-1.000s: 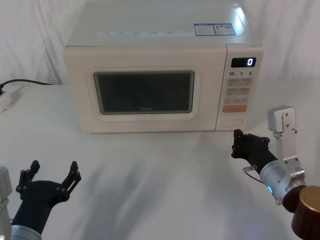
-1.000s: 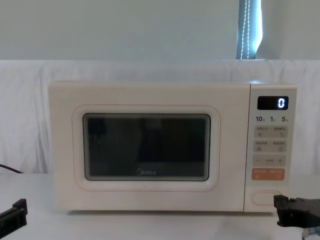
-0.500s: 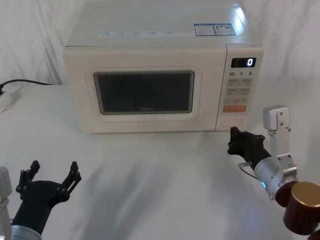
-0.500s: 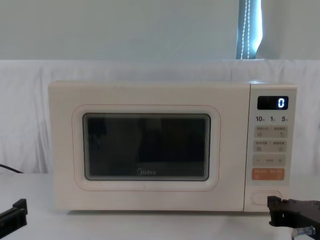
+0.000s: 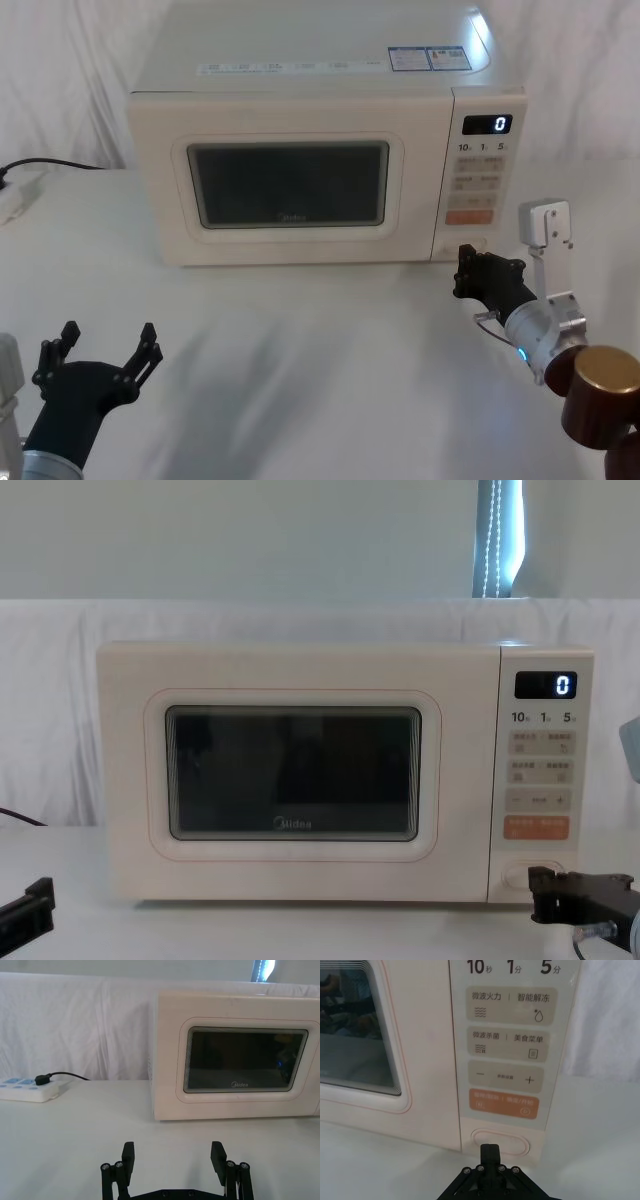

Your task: Press the button to open the microwave door with one hand; close the microwave door with the other hand.

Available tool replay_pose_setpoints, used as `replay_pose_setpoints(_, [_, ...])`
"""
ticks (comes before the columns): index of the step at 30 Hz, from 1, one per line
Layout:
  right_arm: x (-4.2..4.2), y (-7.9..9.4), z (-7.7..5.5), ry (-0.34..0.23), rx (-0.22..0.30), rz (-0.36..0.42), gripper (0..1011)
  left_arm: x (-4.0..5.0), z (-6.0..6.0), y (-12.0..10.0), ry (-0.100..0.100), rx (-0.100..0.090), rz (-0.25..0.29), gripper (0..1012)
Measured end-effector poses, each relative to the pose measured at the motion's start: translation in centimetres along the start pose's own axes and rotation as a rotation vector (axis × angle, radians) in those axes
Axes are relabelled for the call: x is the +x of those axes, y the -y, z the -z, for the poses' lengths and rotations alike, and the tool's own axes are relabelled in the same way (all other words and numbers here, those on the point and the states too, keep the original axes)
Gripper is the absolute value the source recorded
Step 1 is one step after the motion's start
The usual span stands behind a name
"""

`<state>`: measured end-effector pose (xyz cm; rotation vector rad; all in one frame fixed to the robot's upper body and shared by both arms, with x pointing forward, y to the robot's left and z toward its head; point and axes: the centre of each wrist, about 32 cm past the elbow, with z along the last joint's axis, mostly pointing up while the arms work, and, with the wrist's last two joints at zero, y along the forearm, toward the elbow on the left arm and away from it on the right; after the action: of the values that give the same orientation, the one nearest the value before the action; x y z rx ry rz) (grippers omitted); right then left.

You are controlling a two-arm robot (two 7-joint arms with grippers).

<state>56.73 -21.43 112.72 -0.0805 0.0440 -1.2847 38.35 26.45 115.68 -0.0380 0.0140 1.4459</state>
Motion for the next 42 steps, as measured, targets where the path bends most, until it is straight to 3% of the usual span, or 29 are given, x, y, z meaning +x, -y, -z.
replay_pose_setpoints(19, [0.91,-1.3,-0.1,0.007,-0.017,0.022,0,0.0,0.0,0.0,0.0,0.0,0.0,1001])
replay_pose_setpoints(42, [1.08,-1.7,0.0,-0.003,-0.015,0.032,0,0.0,0.0,0.0,0.0,0.0,0.0,1001])
